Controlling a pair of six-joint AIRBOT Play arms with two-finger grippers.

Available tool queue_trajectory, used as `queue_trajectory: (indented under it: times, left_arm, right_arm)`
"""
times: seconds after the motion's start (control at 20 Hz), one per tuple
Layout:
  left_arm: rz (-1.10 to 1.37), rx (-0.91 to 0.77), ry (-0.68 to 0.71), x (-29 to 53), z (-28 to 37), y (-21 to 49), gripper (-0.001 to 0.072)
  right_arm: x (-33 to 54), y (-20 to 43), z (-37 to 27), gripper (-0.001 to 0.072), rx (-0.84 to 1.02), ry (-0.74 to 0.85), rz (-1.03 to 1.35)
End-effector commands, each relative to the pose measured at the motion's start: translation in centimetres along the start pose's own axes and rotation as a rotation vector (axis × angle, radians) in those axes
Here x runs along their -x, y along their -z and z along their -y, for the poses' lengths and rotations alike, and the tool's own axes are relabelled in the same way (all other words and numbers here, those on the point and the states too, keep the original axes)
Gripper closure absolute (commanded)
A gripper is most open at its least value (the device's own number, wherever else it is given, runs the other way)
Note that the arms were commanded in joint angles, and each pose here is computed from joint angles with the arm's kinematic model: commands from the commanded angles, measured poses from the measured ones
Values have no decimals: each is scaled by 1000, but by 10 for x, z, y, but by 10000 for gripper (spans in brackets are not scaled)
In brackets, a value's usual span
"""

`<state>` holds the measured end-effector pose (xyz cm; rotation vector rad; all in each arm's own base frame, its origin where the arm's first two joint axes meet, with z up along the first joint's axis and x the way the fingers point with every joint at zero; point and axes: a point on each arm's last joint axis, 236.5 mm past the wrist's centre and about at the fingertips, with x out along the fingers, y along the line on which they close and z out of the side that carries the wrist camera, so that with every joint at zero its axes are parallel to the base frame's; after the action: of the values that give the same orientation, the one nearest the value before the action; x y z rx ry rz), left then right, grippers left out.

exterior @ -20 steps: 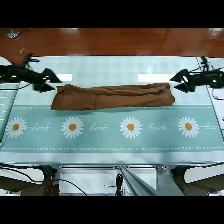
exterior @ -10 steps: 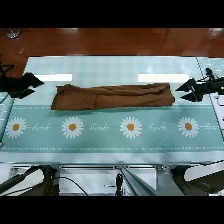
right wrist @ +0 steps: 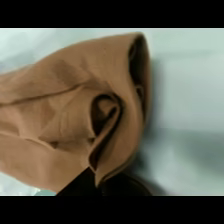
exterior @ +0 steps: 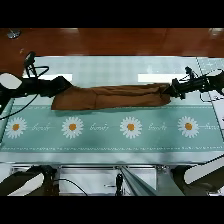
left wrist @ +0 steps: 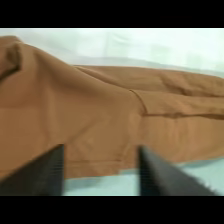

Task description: Fold the shirts.

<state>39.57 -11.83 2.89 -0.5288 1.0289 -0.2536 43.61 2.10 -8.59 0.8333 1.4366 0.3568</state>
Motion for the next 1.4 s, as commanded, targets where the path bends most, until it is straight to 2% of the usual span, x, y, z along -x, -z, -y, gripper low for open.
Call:
queue_trajectory:
  times: [0.0,0.15,0.25,0.45,0.65,0.85,1.05,1.2,1.35]
  left_arm:
    - [-24,-68,93,-16,34,11,674]
    - [-34,-181,169,-28,74,15,675]
    - [-64,-244,204,-48,108,23,676]
    - [-201,-325,247,-110,172,60,677]
    - [-405,-399,249,-160,224,131,677]
    - [-524,-413,294,-179,268,205,676]
    - [-617,-402,399,-168,306,260,676]
    - [-632,-401,401,-159,303,238,676]
    - [-534,-316,388,-144,276,143,676]
  right_arm:
    - [22,15,-11,690,66,40,-28]
    - [73,33,-24,690,185,183,44]
    - [101,53,-52,690,260,193,121]
    - [144,105,-98,691,361,201,265]
    - [172,148,-129,690,404,201,364]
    - [184,168,-155,690,439,152,420]
    - [184,171,-163,690,444,117,418]
    - [184,172,-163,690,435,114,417]
    - [180,171,-168,690,442,111,417]
